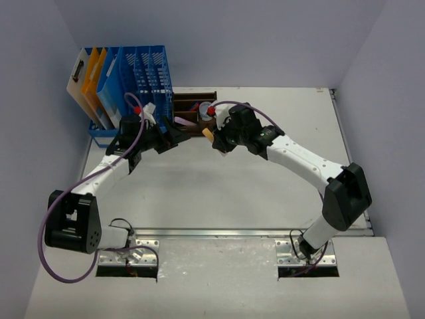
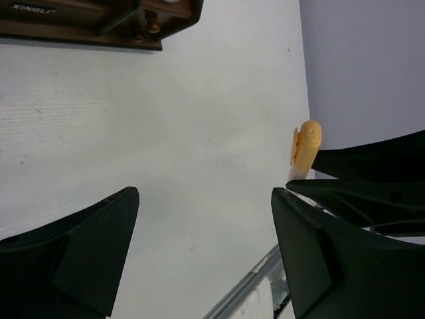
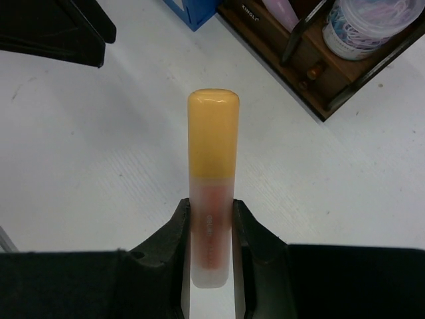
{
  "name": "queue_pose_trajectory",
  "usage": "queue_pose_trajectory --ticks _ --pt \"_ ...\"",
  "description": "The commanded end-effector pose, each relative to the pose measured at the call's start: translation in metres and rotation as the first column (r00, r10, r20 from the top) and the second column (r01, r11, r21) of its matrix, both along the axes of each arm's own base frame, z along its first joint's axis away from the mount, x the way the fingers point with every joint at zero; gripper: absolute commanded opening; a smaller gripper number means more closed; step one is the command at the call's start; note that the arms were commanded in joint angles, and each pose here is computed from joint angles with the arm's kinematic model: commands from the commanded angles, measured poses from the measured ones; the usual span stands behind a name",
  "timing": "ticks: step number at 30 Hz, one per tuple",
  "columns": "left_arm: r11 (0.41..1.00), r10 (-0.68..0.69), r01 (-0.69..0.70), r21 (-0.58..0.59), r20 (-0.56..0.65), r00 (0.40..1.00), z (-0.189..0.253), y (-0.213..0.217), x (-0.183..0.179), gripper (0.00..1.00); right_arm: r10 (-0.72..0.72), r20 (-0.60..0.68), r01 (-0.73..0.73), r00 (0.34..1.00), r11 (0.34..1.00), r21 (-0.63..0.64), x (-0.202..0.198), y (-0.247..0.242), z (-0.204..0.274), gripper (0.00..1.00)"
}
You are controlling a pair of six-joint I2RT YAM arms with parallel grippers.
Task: Organize the desk
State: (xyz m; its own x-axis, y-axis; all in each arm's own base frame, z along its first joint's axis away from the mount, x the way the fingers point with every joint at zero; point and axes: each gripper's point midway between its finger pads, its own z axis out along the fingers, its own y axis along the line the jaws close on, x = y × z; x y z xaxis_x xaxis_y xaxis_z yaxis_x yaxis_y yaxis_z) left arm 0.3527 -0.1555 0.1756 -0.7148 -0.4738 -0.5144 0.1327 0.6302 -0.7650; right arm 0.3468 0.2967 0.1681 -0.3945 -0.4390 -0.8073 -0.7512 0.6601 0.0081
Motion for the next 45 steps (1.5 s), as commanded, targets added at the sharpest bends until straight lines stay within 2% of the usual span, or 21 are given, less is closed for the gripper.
queue_pose_trajectory --ticks 1,14,26,33,41,43,45 --pt "0.994 -0.048 0.05 -0.099 0.024 0.999 0.027 -0.022 -0.001 0.79 -0.006 -0.013 0.007 1.0 0.997 0.076 0.0 0.011 0.022 0.01" --pt "0.97 -0.149 0.139 -0.197 -0.032 0.988 0.021 -0.051 -0.008 0.78 0.043 -0.01 -0.042 0.999 0.995 0.086 -0.008 0.023 0.028 0.01" --pt "0.959 -0.176 0.179 -0.221 0.035 0.984 0.037 -0.067 -0.005 0.74 0.073 -0.017 -0.072 0.997 0.995 0.074 -0.015 0.029 0.021 0.01" --pt "0.957 -0.169 0.171 -0.235 0.03 0.985 0.037 -0.07 -0.001 0.52 0.091 -0.008 -0.09 0.996 0.993 0.077 -0.016 0.035 0.024 0.01" --pt "0.948 -0.178 0.18 -0.261 0.031 0.984 0.04 -0.077 -0.001 0.46 0.109 -0.005 -0.109 0.994 0.992 0.064 -0.019 0.04 0.02 0.01" --pt "0.948 -0.179 0.18 -0.262 0.028 0.983 0.04 -0.078 -0.002 0.43 0.108 -0.004 -0.108 0.994 0.992 0.063 -0.019 0.04 0.02 0.01" --pt "0.948 -0.182 0.184 -0.261 0.03 0.983 0.04 -0.079 -0.002 0.35 0.109 -0.002 -0.109 0.994 0.992 0.065 -0.019 0.041 0.021 0.01"
